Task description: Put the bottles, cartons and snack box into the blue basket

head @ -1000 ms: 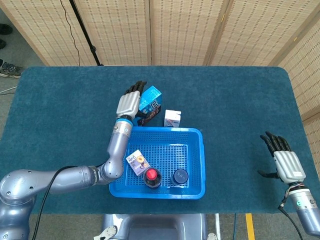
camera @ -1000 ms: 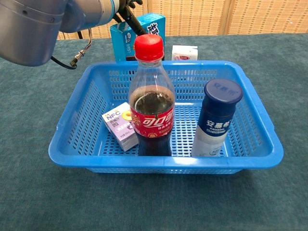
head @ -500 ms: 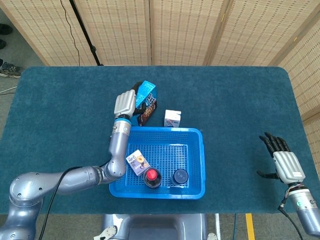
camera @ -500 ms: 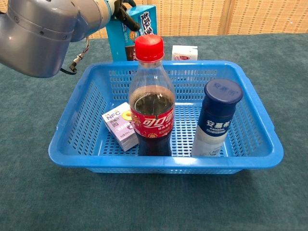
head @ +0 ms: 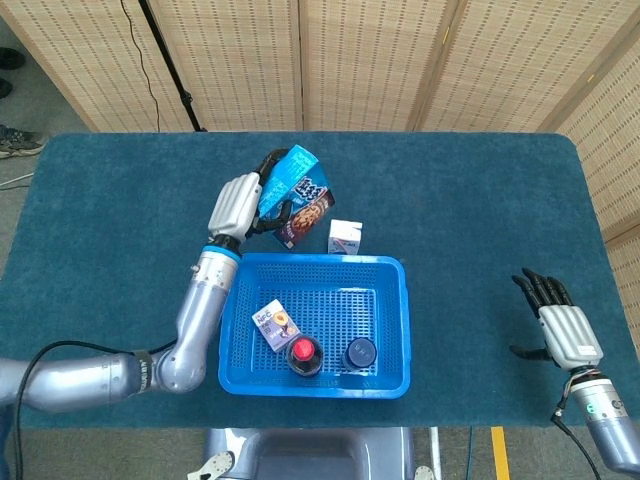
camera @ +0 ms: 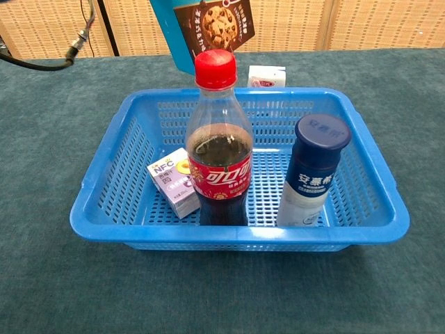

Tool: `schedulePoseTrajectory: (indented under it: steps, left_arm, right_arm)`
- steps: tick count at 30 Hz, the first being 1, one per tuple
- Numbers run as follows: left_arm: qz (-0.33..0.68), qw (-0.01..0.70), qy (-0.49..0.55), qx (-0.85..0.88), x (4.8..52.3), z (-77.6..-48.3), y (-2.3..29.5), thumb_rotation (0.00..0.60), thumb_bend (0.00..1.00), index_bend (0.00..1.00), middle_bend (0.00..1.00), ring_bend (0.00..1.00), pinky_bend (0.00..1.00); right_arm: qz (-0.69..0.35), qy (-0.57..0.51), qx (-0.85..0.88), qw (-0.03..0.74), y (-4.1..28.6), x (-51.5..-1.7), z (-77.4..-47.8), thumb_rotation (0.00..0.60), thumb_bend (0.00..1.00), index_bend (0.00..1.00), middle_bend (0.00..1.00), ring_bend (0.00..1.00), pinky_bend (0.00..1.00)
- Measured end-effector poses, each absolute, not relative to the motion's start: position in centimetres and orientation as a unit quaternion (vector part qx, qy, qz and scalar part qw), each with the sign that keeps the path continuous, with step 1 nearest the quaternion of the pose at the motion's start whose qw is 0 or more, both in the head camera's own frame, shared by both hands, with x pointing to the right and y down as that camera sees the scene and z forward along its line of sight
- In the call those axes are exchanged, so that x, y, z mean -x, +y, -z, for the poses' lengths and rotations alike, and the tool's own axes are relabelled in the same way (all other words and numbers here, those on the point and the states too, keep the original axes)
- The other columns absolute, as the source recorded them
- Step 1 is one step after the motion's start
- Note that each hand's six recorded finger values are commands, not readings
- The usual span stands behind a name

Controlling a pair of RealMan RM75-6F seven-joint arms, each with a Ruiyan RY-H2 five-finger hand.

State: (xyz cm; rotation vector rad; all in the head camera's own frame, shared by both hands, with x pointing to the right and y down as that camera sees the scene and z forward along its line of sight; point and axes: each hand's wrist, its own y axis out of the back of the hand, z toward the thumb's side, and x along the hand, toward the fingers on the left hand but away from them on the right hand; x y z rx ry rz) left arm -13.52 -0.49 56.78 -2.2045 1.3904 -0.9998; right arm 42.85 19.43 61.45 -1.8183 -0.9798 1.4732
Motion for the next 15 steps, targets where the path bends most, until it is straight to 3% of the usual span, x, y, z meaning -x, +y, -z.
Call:
schedulePoseTrajectory:
  steps: [8, 15]
  left_arm:
    - [0.284, 0.193, 0.436, 0.832, 15.9, -49.4, 3.5, 0.6, 0.62, 0.44, 0.42, 0.46, 0.56]
    - [0.282, 0.215, 0.342, 0.87, 15.9, -49.1, 6.2, 0.6, 0.62, 0.44, 0.42, 0.46, 0.56]
  right_arm:
    - [-0.554, -0.361, 0.686, 0.303, 19.8, -42.2, -61.7, 0.6, 0.0, 0.0, 0.0, 0.0, 0.0]
    - [-0.553, -0.36, 0.687, 0.304, 19.8, -42.0, -61.6, 0.6, 0.0, 0.0, 0.0, 0.0, 0.0]
